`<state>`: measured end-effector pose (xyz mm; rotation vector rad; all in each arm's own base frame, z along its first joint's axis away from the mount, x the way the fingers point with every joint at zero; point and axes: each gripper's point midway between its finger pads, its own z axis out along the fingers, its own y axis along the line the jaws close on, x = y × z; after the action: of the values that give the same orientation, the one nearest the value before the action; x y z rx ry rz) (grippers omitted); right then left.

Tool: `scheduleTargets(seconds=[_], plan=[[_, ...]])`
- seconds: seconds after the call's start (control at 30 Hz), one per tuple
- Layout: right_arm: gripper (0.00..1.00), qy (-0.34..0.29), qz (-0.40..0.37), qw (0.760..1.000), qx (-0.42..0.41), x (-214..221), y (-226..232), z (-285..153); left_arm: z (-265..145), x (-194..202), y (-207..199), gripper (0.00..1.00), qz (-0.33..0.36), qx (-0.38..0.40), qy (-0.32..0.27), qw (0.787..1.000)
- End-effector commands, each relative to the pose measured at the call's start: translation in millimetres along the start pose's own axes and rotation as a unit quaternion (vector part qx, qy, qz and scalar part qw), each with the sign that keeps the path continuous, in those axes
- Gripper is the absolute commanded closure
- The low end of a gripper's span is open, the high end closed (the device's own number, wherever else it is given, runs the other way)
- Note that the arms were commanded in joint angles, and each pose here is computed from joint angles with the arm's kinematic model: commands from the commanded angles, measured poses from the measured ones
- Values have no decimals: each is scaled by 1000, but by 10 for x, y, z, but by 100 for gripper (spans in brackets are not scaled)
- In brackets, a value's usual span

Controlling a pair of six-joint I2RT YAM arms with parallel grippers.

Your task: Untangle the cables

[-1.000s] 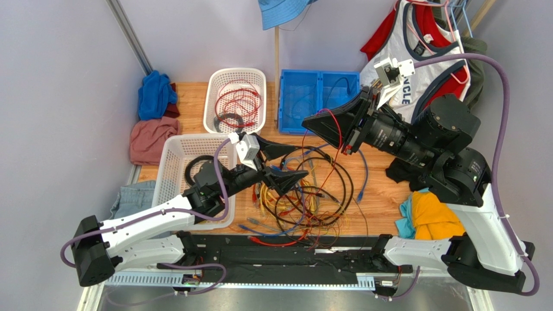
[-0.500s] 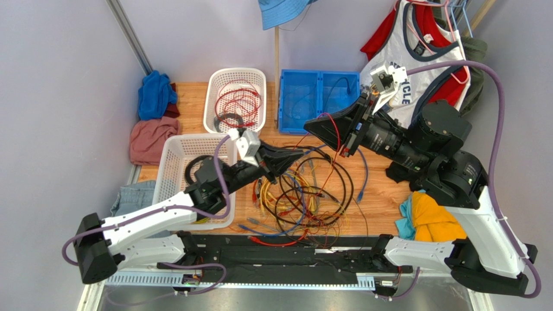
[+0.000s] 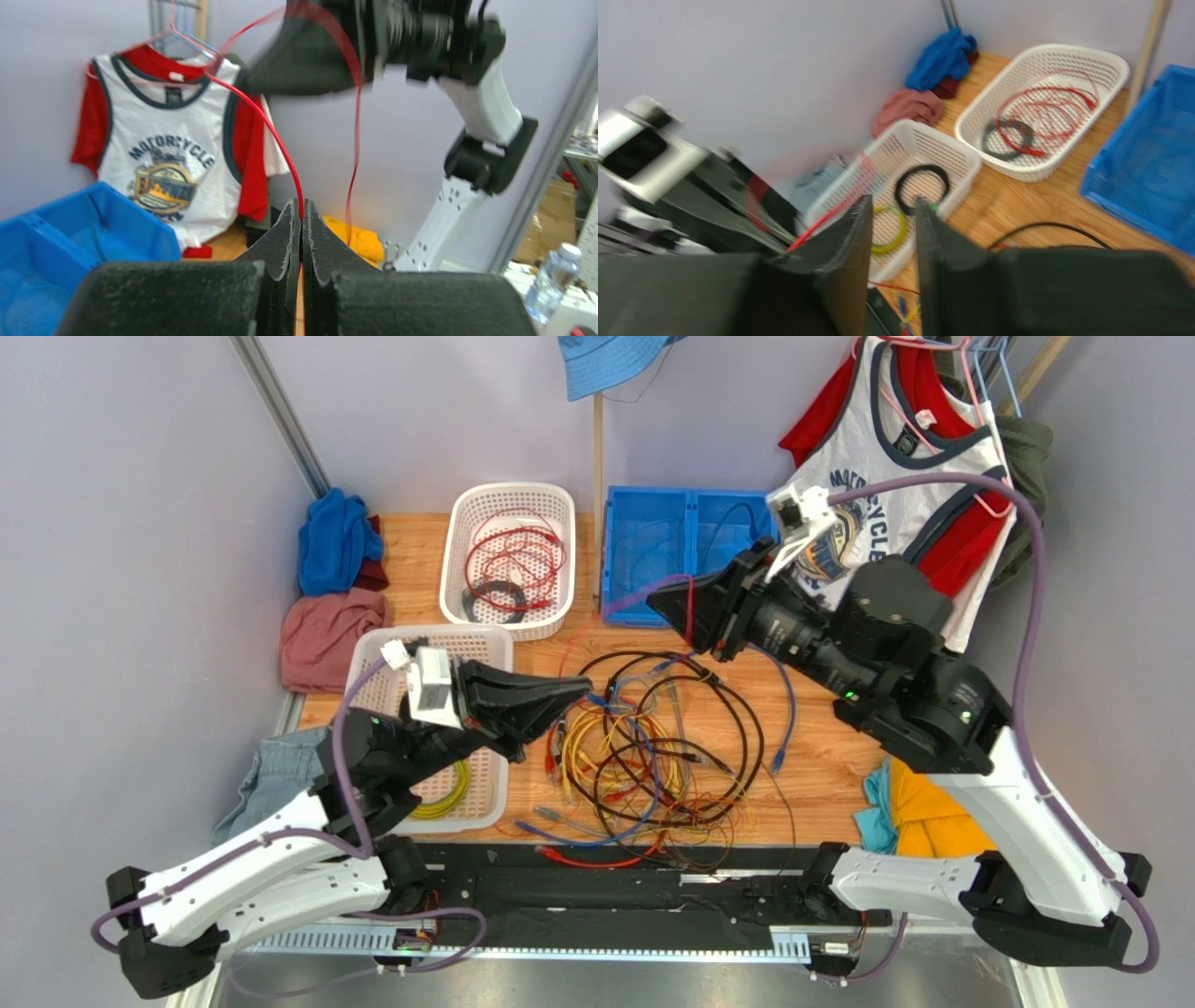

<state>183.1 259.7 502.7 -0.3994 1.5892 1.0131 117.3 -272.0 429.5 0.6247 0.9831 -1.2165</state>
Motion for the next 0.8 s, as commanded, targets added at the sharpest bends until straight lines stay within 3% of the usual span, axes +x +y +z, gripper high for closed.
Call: scheduleTargets(seconds=[0.0,0.03,0.13,0.23,0.27,0.37,0.47,0.73,0.77], plan=[[61,-4,-12,998,60,200,-310,48,193,-774,116,100,42,-61,-4,997],[53,16,-13,997,73,417,-416,85,248,-879,117,100,47,-64,-2,997],[42,32,-9,995,97,695,-589,72,454,-1291,91,100,66,-65,-7,996],[38,42,1,993,110,887,-687,23,633,-1603,81,100,77,-69,-10,995],[37,58,3,991,119,1067,-769,22,645,-1897,38,100,83,-70,-36,993],[36,64,9,990,128,1252,-861,-55,802,-1948,113,100,95,-84,-17,992],[36,58,12,990,126,1302,-880,-132,846,-2313,102,100,114,-95,-38,988],[36,64,26,990,123,1616,-982,-168,1020,-2521,313,100,152,-147,-29,977],[36,65,31,990,121,1650,-979,-177,1084,-2401,398,100,157,-158,-10,975]])
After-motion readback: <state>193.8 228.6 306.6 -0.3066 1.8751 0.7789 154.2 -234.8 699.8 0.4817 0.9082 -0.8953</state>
